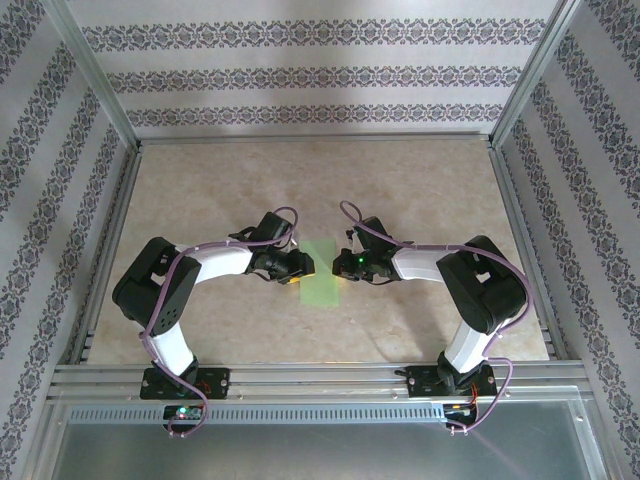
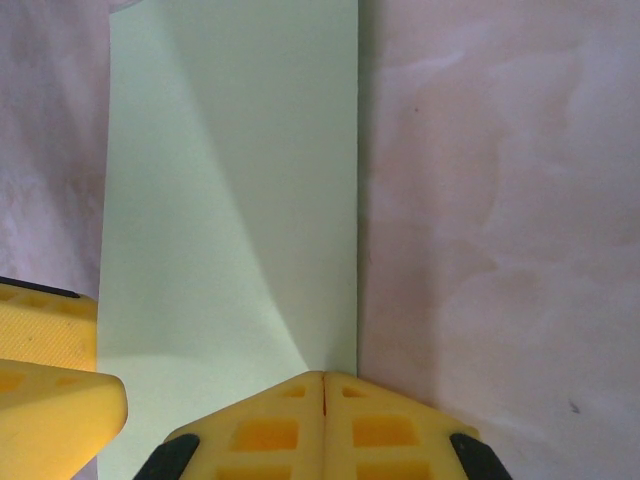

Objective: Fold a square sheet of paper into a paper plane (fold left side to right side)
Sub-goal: Third fold the triangle at the center of the table.

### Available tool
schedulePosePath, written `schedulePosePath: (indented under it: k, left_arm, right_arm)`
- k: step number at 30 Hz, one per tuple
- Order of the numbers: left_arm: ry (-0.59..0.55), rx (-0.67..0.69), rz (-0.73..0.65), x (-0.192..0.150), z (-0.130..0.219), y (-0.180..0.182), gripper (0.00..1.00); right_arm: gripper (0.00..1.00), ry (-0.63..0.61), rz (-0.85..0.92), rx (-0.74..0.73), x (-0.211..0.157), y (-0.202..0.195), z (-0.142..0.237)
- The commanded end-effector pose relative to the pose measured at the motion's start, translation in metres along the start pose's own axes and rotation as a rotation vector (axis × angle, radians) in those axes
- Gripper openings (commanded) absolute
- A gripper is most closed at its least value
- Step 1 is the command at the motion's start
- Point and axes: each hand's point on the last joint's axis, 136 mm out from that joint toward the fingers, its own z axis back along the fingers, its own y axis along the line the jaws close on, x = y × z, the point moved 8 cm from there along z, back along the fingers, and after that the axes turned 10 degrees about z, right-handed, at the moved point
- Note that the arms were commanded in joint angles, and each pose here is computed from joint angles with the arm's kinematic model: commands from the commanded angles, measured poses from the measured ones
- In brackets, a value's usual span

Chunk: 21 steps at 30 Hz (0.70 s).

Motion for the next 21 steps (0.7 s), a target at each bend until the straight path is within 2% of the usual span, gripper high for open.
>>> schedulePosePath:
  k: [1, 5, 8, 11, 15, 21]
  left_arm:
    - [-0.009, -0.016, -0.017, -0.001, 0.000, -0.005, 0.32]
    - [-0.016, -0.010, -0.002, -0.002, 0.003, -0.003, 0.15]
    - [-0.024, -0.019, 0.019, -0.003, 0.006, -0.004, 0.07]
    - [-0.040, -0.047, 0.058, -0.004, 0.009, -0.006, 0.03]
    - [-0.061, -0.083, 0.116, -0.005, 0.012, -0.008, 0.02]
    - [-0.050, -0.115, 0.169, -0.006, 0.014, -0.011, 0.02]
  right_arm:
    - [0.00, 0.045, -0.010, -0.068, -0.010, -0.012, -0.005]
    - [0.00, 0.014, 0.017, -0.062, -0.004, -0.008, 0.002]
    - [0.14, -0.036, 0.072, -0.042, 0.006, 0.000, 0.012]
    - [0.33, -0.092, 0.151, -0.038, 0.016, 0.011, 0.027]
    - [0.50, -0.167, 0.268, -0.070, 0.014, 0.022, 0.049]
    - [0.70, -0.221, 0.536, -0.197, -0.027, 0.037, 0.072]
